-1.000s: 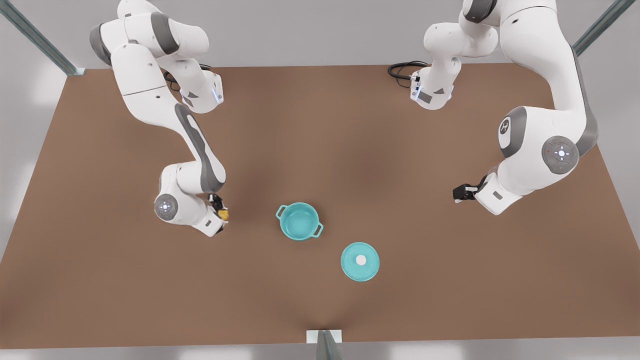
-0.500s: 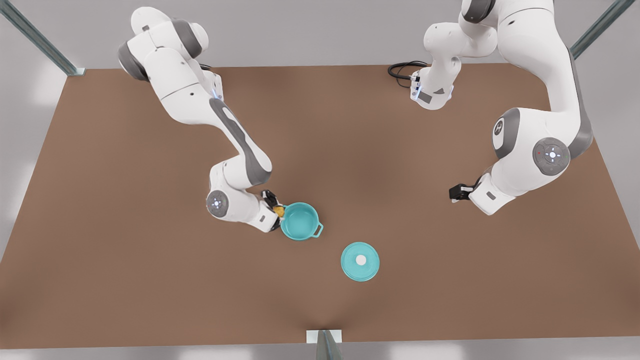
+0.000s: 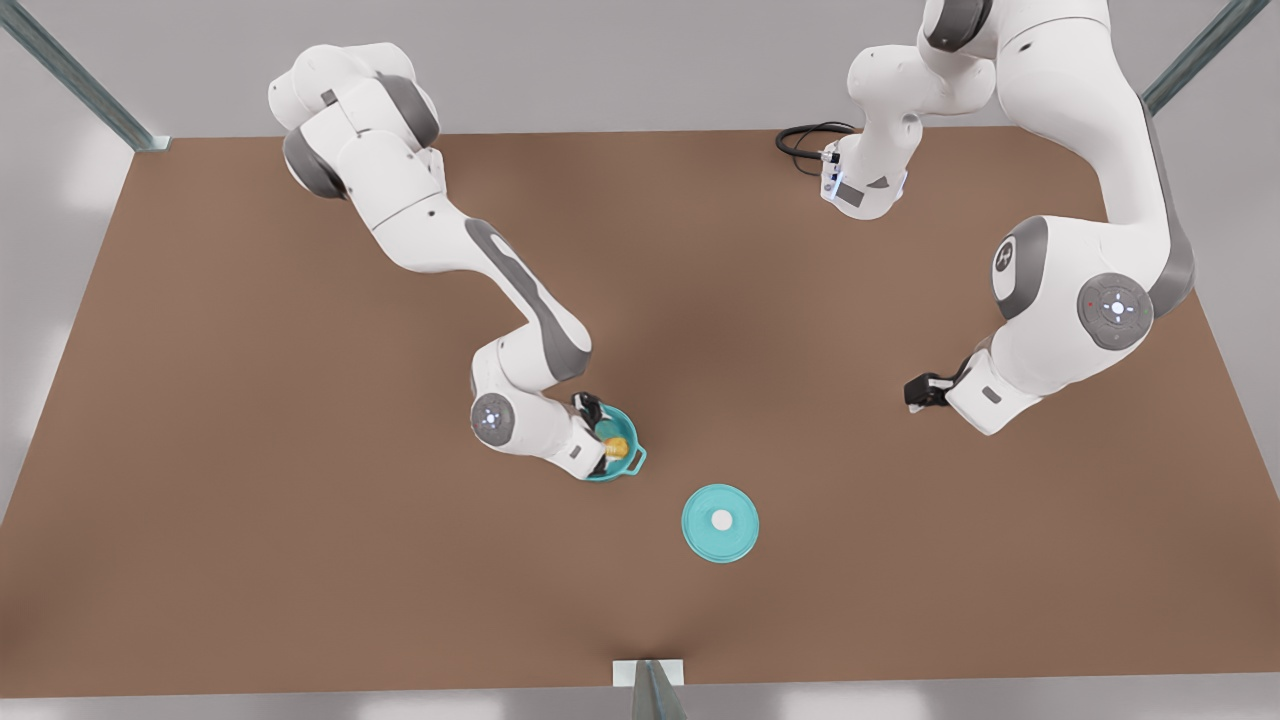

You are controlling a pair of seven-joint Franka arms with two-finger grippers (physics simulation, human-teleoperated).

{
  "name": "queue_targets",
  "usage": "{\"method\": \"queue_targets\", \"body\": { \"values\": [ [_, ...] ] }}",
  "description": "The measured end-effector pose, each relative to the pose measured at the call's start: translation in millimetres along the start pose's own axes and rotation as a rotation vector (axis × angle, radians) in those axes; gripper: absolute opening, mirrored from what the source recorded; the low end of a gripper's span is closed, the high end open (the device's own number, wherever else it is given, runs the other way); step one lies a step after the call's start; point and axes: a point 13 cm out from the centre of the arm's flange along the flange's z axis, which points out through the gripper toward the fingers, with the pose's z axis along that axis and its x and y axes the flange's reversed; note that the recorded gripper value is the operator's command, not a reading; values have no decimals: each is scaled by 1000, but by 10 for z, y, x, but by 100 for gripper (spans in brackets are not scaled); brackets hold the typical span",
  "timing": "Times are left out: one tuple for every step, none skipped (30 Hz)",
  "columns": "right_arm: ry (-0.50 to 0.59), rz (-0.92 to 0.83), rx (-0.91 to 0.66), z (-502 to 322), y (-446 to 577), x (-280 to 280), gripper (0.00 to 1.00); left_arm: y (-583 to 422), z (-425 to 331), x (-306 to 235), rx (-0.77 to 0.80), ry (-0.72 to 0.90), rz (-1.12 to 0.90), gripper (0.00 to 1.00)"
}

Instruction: Open the pot lid and put the potato into the pot

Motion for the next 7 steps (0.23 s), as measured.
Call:
{"method": "queue_targets", "body": {
  "values": [
    [7, 15, 38, -291, -125, 80, 100, 5, 0, -3, -2, -1, 0, 100],
    [46, 57, 112, -877, -389, 418, 100, 6, 0, -4, -4, -1, 1, 100],
    [112, 121, 198, -1604, -653, 984, 100, 5, 0, -5, -5, -2, 2, 100],
    [186, 181, 267, -2291, -752, 1553, 100, 8, 0, -6, -6, -2, 2, 100],
    [251, 240, 310, -2839, -710, 2051, 100, 13, -1, -7, -7, -2, 2, 100],
    [307, 310, 321, -3249, -564, 2494, 100, 13, -1, -8, -7, -3, 2, 100],
    [349, 387, 306, -3513, -378, 2806, 100, 10, -1, -8, -7, -3, 3, 100]
  ]
}}
